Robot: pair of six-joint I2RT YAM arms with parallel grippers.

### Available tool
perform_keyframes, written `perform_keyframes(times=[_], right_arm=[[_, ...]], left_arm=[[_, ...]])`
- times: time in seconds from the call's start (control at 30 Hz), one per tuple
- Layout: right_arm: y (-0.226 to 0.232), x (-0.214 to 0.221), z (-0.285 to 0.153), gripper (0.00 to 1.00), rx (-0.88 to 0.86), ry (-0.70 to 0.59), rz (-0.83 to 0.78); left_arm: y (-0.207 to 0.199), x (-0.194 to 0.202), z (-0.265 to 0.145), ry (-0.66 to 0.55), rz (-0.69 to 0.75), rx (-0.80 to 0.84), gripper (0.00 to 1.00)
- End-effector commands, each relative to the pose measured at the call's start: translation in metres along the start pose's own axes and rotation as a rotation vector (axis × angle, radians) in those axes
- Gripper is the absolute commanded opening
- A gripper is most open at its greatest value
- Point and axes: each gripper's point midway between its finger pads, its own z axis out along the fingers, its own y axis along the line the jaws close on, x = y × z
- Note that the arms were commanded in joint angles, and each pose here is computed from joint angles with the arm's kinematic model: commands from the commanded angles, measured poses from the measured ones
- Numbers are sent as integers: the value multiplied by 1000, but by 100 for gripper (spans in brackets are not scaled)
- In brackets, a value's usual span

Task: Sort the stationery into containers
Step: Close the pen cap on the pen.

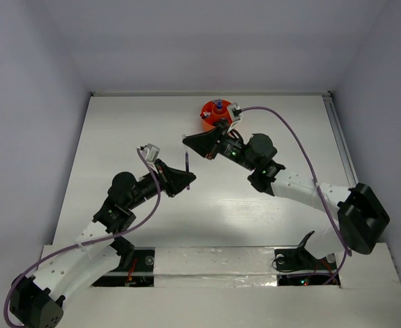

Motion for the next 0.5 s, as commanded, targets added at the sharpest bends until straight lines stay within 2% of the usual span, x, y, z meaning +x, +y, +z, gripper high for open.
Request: perform_keyframes(times=[0.0, 0.47], right_arm=[[31, -34, -2, 0, -67, -96, -56], [22, -23, -2, 0, -58, -74, -37]], left_arm=[[-15, -21, -1, -62, 47, 34, 0], [-21, -26, 0, -74, 40, 59, 0]])
